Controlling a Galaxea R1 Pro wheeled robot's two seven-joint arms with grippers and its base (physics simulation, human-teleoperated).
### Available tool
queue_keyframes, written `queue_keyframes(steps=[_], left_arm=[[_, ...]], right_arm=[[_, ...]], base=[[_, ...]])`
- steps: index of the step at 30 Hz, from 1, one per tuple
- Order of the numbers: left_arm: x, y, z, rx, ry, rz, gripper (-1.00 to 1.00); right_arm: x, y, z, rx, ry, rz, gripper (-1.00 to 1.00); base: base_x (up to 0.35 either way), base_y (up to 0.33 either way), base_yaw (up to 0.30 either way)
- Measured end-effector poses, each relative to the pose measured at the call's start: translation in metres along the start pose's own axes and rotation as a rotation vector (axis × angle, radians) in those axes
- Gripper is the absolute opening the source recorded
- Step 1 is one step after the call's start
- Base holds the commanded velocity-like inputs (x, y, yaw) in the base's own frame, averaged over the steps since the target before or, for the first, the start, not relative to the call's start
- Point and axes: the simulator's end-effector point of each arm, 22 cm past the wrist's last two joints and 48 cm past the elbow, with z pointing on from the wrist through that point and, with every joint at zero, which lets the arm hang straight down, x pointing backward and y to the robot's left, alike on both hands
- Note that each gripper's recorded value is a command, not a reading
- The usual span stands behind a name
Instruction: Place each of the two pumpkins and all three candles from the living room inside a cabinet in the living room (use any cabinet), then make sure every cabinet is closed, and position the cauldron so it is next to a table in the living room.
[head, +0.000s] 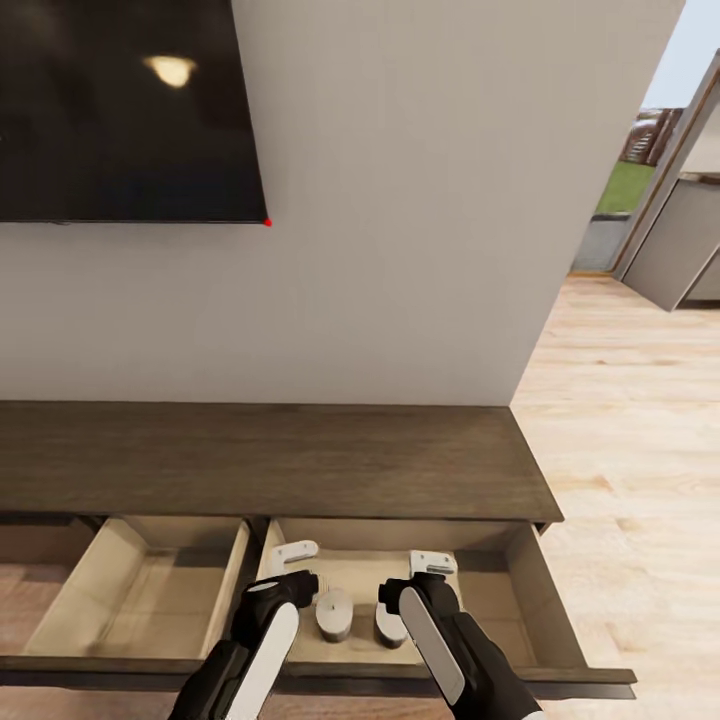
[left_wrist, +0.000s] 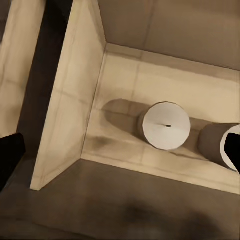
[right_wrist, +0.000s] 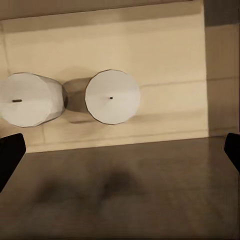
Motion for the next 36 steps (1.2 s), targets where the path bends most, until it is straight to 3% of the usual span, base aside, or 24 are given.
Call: queue_keyframes(steps=[4, 6, 8, 14, 21, 36], left_arm=[[-0.003, 0.016, -0.002, -0.021, 0.024, 0.031, 1.0], [-0.008, 0.022, -0.005, -0.029, 0.03, 0.026, 1.0], [-0.012, 0.025, -0.008, -0.031, 0.033, 0.023, 1.0], [-0.023, 0.023, -0.03, -0.013, 0.062, 0.065, 1.0], [-0.029, 0.022, -0.046, -0.009, 0.086, 0.087, 1.0], [-0.046, 0.015, -0.074, -0.001, 0.09, 0.079, 1.0]], right_arm=[[-0.006, -0.018, -0.004, 0.02, 0.01, 0.039, 1.0], [-0.011, -0.036, -0.006, 0.037, 0.021, 0.063, 1.0], [-0.022, -0.039, -0.02, 0.024, 0.016, 0.064, 1.0], [-0.063, -0.042, -0.066, -0.021, -0.022, 0.056, 1.0], [-0.07, -0.039, -0.082, -0.031, -0.018, 0.049, 1.0], [-0.083, -0.032, -0.108, -0.04, -0.023, 0.052, 1.0]], base=[[0.0, 0.0, 0.0], [0.0, 0.0, 0.0], [0.0, 0.0, 0.0], [0.0, 0.0, 0.0], [0.0, 0.0, 0.0], [0.0, 0.0, 0.0]])
